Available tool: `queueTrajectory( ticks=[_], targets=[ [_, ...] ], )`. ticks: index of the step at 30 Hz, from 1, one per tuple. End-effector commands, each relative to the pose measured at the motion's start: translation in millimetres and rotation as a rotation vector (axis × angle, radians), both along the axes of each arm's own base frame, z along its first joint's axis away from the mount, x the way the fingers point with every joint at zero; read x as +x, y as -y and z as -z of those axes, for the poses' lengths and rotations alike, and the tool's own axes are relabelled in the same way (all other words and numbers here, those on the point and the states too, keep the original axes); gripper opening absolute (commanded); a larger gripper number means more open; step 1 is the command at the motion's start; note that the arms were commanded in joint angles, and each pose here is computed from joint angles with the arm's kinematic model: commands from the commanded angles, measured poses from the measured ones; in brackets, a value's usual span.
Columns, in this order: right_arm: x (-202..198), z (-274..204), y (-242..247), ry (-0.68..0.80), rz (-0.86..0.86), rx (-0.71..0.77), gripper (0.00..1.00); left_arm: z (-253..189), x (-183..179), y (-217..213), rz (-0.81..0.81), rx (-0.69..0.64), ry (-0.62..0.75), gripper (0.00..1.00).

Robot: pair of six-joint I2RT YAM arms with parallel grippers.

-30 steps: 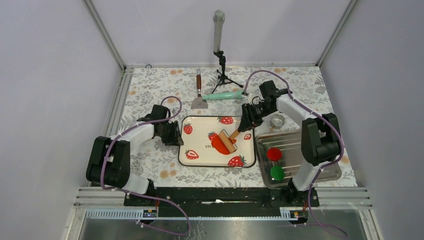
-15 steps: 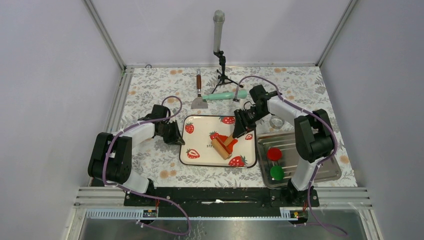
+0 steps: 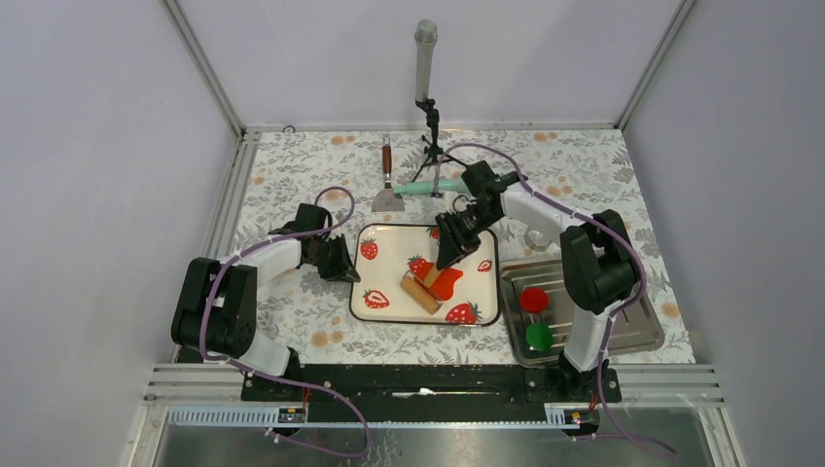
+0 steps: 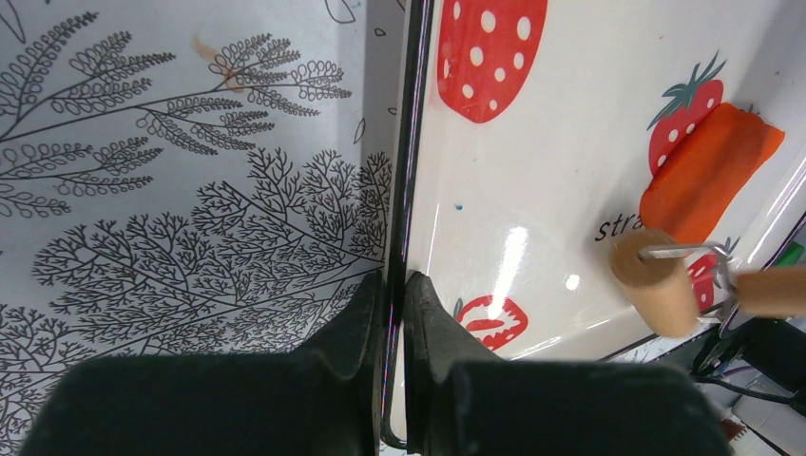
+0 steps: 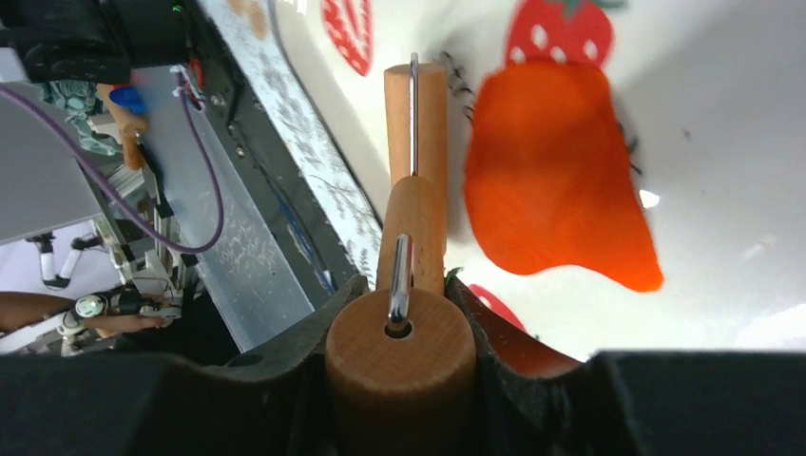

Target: Roll out the dumpling wrappers from the dough

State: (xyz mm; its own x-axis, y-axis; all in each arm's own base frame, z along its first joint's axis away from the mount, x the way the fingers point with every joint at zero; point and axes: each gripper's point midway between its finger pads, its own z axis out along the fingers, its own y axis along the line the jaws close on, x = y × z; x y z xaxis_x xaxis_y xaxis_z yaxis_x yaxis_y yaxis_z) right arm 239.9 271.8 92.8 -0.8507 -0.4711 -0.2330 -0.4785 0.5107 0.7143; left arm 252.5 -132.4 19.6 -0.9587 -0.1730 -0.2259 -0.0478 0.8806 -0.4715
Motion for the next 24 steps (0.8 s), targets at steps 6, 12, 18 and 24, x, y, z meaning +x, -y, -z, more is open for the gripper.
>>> queueTrajectory(
  ticks=[6,12,18,24],
  targets=[
    [8.9,-105.3,-11.8,0.512,-0.385,-0.013,0.0,4.1,1.0,-7.0,-0.004,0.037,0.027,0.0],
    [-0.1,-97.5,1.0,0.845,-0.704,-0.284,0.0,0.8,7.6,-7.0,-0.005,0.04,0.044,0.0],
    [-4.7,-87.5,-6.9,1.076,-0.874,-0.401,0.0,-4.1,24.3,-0.1,-0.01,0.01,0.061,0.0],
    [-4.6,-66.0,-3.8,1.1,-0.876,-0.449,0.0,-0.6,25.7,0.3,0.003,0.013,0.03,0.0]
  ],
)
